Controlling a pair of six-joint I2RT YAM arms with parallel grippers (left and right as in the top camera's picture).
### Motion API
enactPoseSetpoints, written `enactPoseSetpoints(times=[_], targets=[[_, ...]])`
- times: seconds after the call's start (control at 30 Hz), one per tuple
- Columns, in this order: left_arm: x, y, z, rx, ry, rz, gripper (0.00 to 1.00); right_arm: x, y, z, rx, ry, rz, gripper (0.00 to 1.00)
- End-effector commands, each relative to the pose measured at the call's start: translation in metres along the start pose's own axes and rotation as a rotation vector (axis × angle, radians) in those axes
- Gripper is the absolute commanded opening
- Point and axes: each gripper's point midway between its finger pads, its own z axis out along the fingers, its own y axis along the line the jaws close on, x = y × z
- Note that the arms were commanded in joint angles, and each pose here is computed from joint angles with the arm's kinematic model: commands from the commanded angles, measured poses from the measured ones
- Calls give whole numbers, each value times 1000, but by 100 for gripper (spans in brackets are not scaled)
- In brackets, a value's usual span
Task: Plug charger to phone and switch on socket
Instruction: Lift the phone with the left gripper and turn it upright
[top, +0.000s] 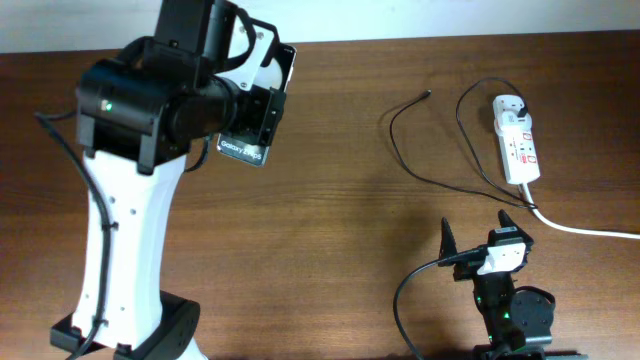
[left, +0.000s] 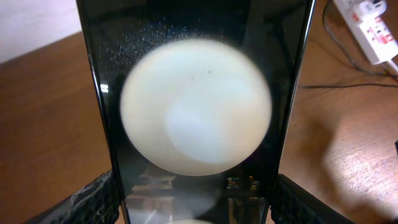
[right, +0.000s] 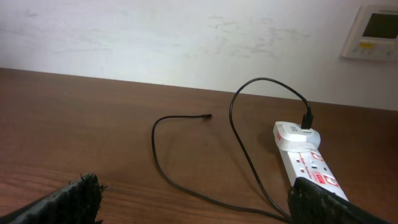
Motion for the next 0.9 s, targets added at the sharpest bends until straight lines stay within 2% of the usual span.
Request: enactPoseSetpoints(times=[0.0,0.13,0.23,0.33,0.47,0.57,0.73,0.87], targets=[[9,-2,22,15,55,-54,60,2,0,0,1,1,-6,99],[20,-2,75,22,126,-88,58,2,0,0,1,1,-6,99],[33,-13,110,85,172,-122,59,2,0,0,0,1,-6,99],[56,-14,133,77,250,-213,57,2,0,0,1,1,-6,99],[92,-32,153,163,375,-257,56,2,0,0,1,1,-6,99],[116,-35,168,164,443,-289,56,2,0,0,1,1,-6,99],[149,-71,192,377,520,-354,55,2,0,0,1,1,-6,99],[154,-103,190,590,536,-407,54,2,0,0,1,1,-6,99]])
